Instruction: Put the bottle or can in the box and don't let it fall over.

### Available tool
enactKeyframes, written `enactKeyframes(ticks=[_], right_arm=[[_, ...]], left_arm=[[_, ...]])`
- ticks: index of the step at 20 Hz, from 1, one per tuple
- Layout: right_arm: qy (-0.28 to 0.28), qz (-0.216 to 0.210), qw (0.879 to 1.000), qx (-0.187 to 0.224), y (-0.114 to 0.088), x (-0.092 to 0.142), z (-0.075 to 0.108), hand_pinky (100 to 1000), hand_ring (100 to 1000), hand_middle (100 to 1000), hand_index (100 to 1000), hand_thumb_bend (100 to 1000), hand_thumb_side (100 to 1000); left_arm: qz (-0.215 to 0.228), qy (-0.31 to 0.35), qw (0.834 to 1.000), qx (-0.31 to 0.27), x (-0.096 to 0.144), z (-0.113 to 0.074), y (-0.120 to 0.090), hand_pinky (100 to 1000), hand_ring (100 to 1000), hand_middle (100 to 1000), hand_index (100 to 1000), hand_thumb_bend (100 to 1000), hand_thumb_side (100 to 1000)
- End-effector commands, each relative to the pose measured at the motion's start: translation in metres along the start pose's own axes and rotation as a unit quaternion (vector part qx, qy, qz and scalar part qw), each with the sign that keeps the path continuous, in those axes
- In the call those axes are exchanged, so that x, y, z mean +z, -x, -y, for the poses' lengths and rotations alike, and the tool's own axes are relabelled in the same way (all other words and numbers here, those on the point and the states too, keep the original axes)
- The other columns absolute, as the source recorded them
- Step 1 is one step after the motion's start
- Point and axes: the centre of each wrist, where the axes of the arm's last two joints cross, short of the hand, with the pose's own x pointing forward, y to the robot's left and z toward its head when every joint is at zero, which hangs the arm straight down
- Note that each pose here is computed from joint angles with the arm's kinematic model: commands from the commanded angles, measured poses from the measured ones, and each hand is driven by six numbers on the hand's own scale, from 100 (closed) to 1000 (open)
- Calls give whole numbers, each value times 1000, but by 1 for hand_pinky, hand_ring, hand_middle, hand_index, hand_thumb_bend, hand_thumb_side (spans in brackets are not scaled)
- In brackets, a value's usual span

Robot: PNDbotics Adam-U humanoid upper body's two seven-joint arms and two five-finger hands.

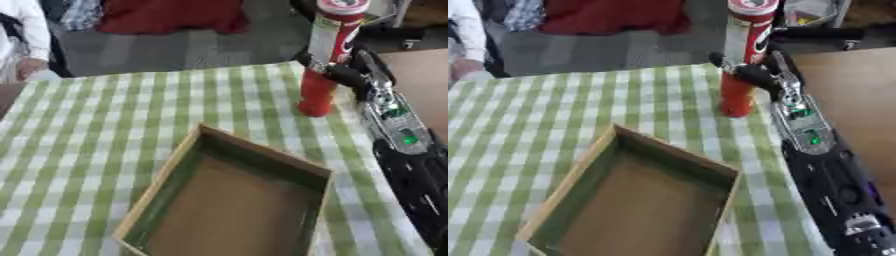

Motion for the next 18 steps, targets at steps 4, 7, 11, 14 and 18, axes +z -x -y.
enactKeyframes(ticks=[4,7,11,14,18], right_arm=[[10,18,1000,-11,-17,-6,4,928,918,919,924,705,284],[11,17,1000,-16,-18,-7,2,932,895,904,911,676,237],[14,12,1000,-24,-19,-8,2,971,848,874,854,619,164],[18,5,999,-28,-18,-9,2,1000,811,851,816,584,125],[22,0,999,-30,-19,-9,1,1000,800,841,804,573,117]], left_arm=[[21,7,1000,1,-4,1,-13,839,826,752,769,625,683],[21,7,1000,1,-4,1,-14,839,826,752,768,624,683],[20,6,1000,2,-4,0,-13,838,827,753,768,622,684],[21,5,1000,2,-4,0,-13,838,827,753,768,619,684],[22,6,1000,3,-4,0,-14,838,827,753,768,618,684]])
